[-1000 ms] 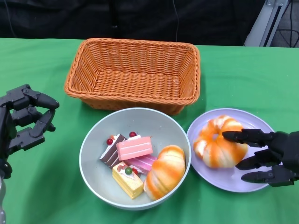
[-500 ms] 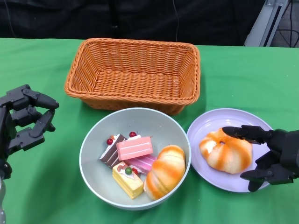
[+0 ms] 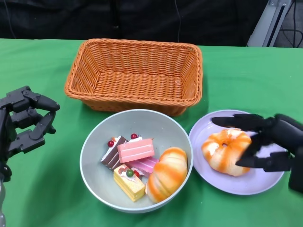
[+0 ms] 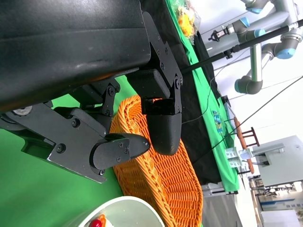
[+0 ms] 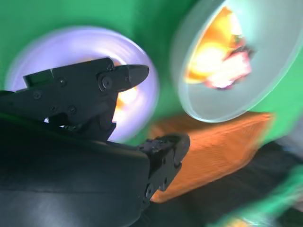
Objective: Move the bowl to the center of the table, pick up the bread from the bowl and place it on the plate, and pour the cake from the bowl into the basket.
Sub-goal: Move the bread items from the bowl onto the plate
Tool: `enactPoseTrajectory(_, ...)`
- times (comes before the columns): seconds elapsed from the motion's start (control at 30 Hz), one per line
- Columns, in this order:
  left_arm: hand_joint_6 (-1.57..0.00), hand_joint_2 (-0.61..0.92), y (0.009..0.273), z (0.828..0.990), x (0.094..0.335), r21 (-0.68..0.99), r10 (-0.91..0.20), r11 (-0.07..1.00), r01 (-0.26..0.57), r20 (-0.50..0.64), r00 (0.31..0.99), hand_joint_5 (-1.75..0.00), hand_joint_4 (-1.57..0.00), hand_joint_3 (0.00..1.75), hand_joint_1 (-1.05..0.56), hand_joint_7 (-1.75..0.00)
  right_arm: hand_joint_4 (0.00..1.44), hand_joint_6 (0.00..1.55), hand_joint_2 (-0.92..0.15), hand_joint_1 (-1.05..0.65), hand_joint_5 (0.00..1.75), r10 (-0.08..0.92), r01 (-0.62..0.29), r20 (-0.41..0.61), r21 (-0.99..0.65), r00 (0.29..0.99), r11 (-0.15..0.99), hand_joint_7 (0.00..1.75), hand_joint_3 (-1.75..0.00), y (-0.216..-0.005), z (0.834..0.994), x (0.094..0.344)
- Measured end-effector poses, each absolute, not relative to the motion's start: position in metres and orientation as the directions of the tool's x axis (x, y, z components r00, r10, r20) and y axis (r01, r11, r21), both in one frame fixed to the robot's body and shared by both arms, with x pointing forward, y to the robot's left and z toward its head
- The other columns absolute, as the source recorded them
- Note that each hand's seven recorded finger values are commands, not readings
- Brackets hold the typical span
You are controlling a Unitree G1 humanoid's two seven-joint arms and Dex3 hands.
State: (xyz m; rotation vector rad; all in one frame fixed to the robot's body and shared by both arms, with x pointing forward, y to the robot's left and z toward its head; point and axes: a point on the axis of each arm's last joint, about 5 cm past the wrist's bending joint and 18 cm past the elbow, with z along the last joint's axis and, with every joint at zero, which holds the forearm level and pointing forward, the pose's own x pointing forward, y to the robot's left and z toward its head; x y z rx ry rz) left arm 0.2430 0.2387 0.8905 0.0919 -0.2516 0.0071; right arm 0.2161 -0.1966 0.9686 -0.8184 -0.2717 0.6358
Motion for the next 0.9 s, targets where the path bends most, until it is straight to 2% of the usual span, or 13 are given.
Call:
enactPoseTrajectory(0.17,-0.85,0.72,0.238,0.888,0.243,0.093,-0.007,0.996,-0.016,0.234,0.972,-1.49,-0.80,0.68,-0.16,-1.08,0.74,0.54,-0.91,-0.55,0.07,0.707,-0.315,0.102,-0.844,0.699,0.434,0.00,-0.02,-0.182,0.996,0.209)
enactPoseTrajectory(0.37,-0.84,0.72,0.236,0.888,0.243,0.104,-0.022,0.995,-0.004,0.246,0.969,-1.50,-0.79,0.70,-0.15,-1.09,0.73,0.56,-0.89,-0.64,0.04,0.788,-0.267,0.141,-0.893,0.599,0.362,0.02,0.00,-0.164,1.020,0.210)
enactPoseTrajectory(0.5,-0.84,0.71,0.234,0.888,0.243,0.114,-0.032,0.993,0.003,0.250,0.968,-1.50,-0.80,0.70,-0.16,-1.10,0.75,0.61,-0.88,-0.65,0.04,0.829,-0.251,0.125,-0.919,0.546,0.304,0.03,0.00,-0.155,1.028,0.215)
enactPoseTrajectory(0.63,-0.83,0.71,0.233,0.887,0.243,0.112,-0.033,0.994,0.005,0.250,0.968,-1.50,-0.80,0.70,-0.15,-1.10,0.81,0.66,-0.87,-0.66,0.06,0.866,-0.164,0.117,-0.961,0.486,0.221,0.03,0.00,-0.145,1.035,0.224)
enactPoseTrajectory(0.9,-0.84,0.71,0.231,0.886,0.243,0.110,-0.039,0.994,0.012,0.252,0.967,-1.50,-0.81,0.70,-0.16,-1.10,0.85,0.68,-0.87,-0.70,0.04,0.914,-0.082,0.068,-0.991,0.400,0.110,0.01,0.00,-0.122,1.032,0.246)
